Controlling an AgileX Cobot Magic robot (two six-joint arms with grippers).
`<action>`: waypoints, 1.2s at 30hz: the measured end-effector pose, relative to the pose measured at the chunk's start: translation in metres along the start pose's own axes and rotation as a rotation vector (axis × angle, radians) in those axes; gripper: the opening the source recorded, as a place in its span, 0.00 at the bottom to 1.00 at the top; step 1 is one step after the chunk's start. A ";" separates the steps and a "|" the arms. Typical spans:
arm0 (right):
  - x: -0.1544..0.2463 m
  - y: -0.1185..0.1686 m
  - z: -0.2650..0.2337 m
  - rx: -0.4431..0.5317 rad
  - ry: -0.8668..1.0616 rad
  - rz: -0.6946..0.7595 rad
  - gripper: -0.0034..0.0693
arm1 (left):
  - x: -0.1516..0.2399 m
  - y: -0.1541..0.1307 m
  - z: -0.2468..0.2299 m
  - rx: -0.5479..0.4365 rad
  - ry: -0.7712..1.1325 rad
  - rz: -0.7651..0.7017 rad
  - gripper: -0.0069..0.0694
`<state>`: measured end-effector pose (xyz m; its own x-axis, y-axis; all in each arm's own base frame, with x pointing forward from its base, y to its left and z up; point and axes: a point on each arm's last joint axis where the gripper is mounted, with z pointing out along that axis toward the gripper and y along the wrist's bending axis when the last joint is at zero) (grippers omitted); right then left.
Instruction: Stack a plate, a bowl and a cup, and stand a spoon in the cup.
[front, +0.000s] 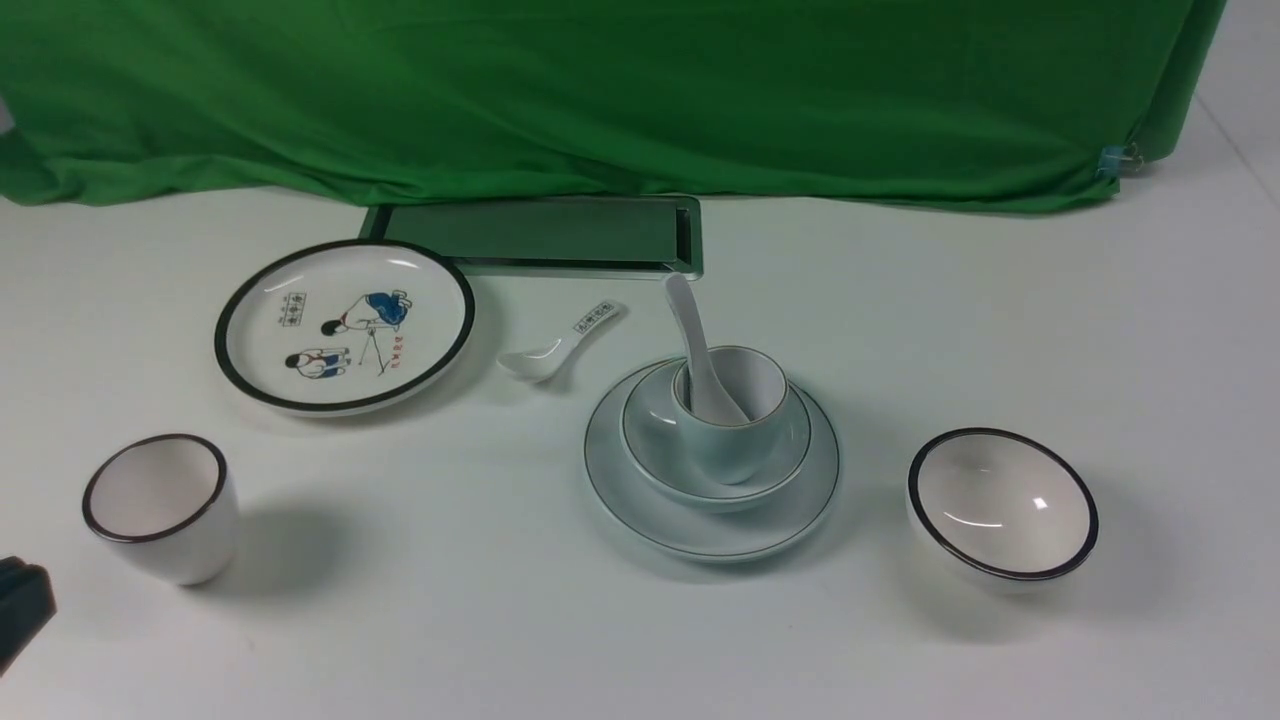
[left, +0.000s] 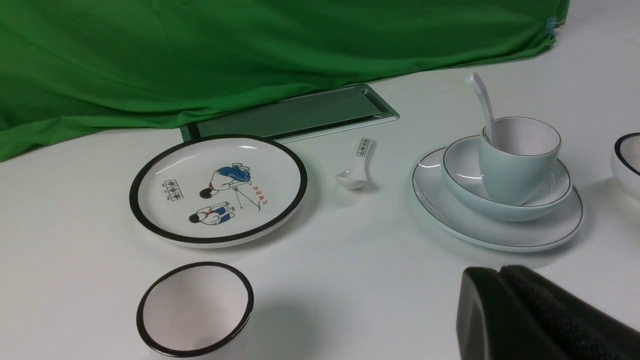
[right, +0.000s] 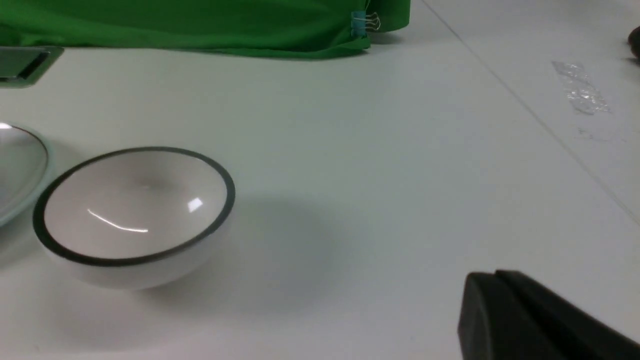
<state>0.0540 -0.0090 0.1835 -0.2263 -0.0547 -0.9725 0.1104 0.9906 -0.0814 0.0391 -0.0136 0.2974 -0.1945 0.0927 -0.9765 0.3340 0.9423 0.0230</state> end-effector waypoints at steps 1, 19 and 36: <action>0.000 0.000 0.000 -0.002 0.000 0.007 0.06 | 0.000 0.000 0.000 0.000 0.000 0.000 0.05; 0.000 0.001 0.000 -0.014 0.003 0.045 0.07 | 0.000 0.000 0.000 0.000 0.000 0.000 0.05; 0.000 0.001 0.000 -0.014 0.003 0.046 0.12 | 0.001 0.000 0.001 -0.002 0.001 0.001 0.05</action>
<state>0.0541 -0.0077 0.1831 -0.2240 -0.0091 -0.9745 0.1068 0.9937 -0.0339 0.0395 -0.0137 0.2959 -0.1954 0.0940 -0.9762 0.3327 0.9427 0.0242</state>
